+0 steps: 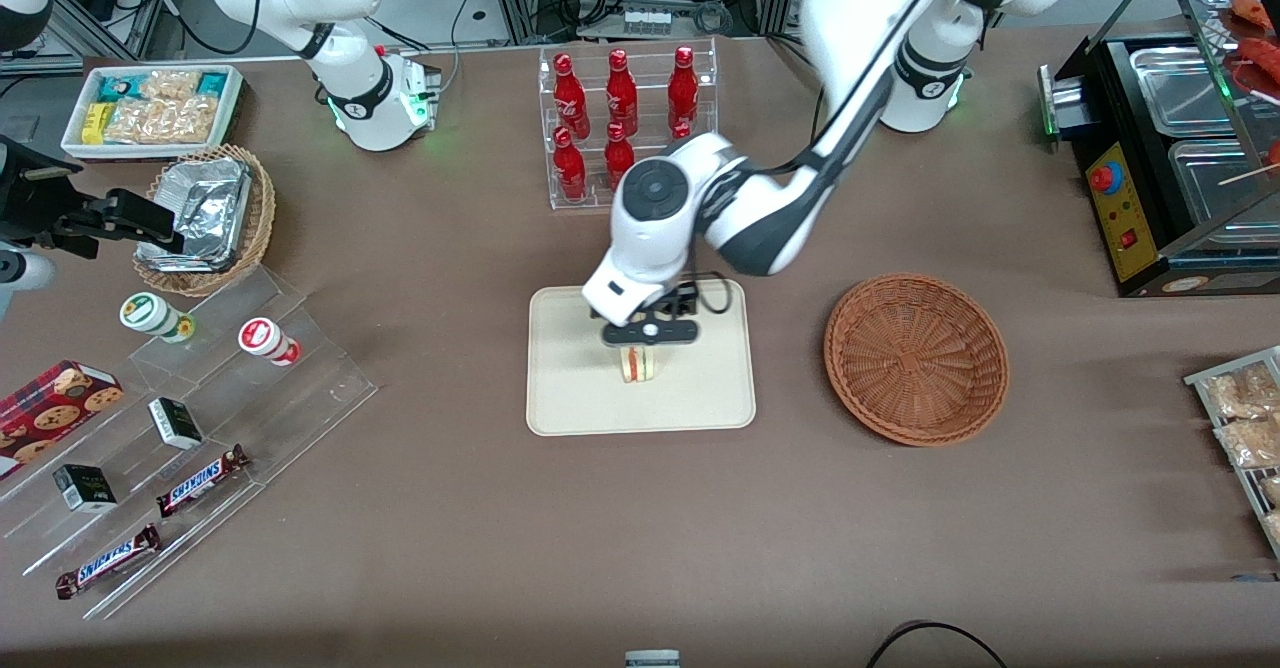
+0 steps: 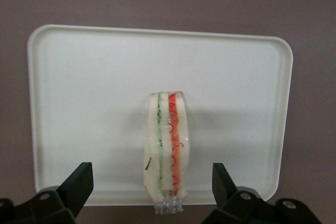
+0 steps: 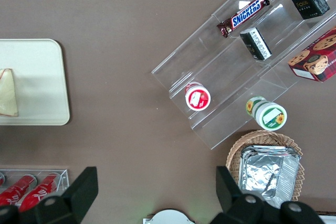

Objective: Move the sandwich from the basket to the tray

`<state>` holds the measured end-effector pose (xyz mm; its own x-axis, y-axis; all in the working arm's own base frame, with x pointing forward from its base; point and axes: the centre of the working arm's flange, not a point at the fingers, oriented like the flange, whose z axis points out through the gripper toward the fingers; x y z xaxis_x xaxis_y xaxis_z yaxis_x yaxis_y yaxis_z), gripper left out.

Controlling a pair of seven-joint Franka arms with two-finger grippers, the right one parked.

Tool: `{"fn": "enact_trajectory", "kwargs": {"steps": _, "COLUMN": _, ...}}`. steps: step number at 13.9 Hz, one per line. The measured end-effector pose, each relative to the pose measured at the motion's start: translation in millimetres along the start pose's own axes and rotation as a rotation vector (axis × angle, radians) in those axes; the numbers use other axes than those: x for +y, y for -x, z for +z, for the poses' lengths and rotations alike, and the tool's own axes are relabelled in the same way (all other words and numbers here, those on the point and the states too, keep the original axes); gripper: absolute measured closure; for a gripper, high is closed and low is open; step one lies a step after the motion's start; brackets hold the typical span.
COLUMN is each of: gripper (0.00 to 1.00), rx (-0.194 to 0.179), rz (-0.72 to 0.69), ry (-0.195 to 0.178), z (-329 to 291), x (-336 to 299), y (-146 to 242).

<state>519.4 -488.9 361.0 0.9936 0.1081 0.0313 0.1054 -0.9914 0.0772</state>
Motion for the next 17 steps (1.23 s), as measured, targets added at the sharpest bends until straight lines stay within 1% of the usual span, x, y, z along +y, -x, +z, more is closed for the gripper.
{"fn": "enact_trajectory", "kwargs": {"steps": 2, "gripper": 0.00, "rx": 0.014, "rz": -0.064, "ry": -0.023, "z": -56.8, "x": -37.3, "y": -25.3}}
{"fn": "enact_trajectory", "kwargs": {"steps": 5, "gripper": 0.00, "rx": 0.039, "rz": -0.170, "ry": -0.048, "z": -134.9, "x": -108.9, "y": -60.7}}
{"fn": "enact_trajectory", "kwargs": {"steps": 6, "gripper": 0.00, "rx": 0.037, "rz": -0.179, "ry": -0.064, "z": -156.0, "x": -134.0, "y": -68.5}}
{"fn": "enact_trajectory", "kwargs": {"steps": 8, "gripper": 0.00, "rx": 0.016, "rz": -0.161, "ry": -0.102, "z": -188.0, "x": -184.5, "y": -80.1}}
{"fn": "enact_trajectory", "kwargs": {"steps": 11, "gripper": 0.00, "rx": -0.005, "rz": -0.116, "ry": -0.131, "z": -218.0, "x": -252.0, "y": -93.1}}
{"fn": "enact_trajectory", "kwargs": {"steps": 13, "gripper": 0.00, "rx": -0.024, "rz": -0.073, "ry": -0.130, "z": -233.3, "x": -289.2, "y": -95.1}}
{"fn": "enact_trajectory", "kwargs": {"steps": 15, "gripper": 0.00, "rx": -0.037, "rz": -0.028, "ry": -0.113, "z": -247.8, "x": -317.2, "y": -92.6}}
{"fn": "enact_trajectory", "kwargs": {"steps": 17, "gripper": 0.00, "rx": -0.049, "rz": 0.020, "ry": -0.115, "z": -259.8, "x": -338.8, "y": -86.5}}
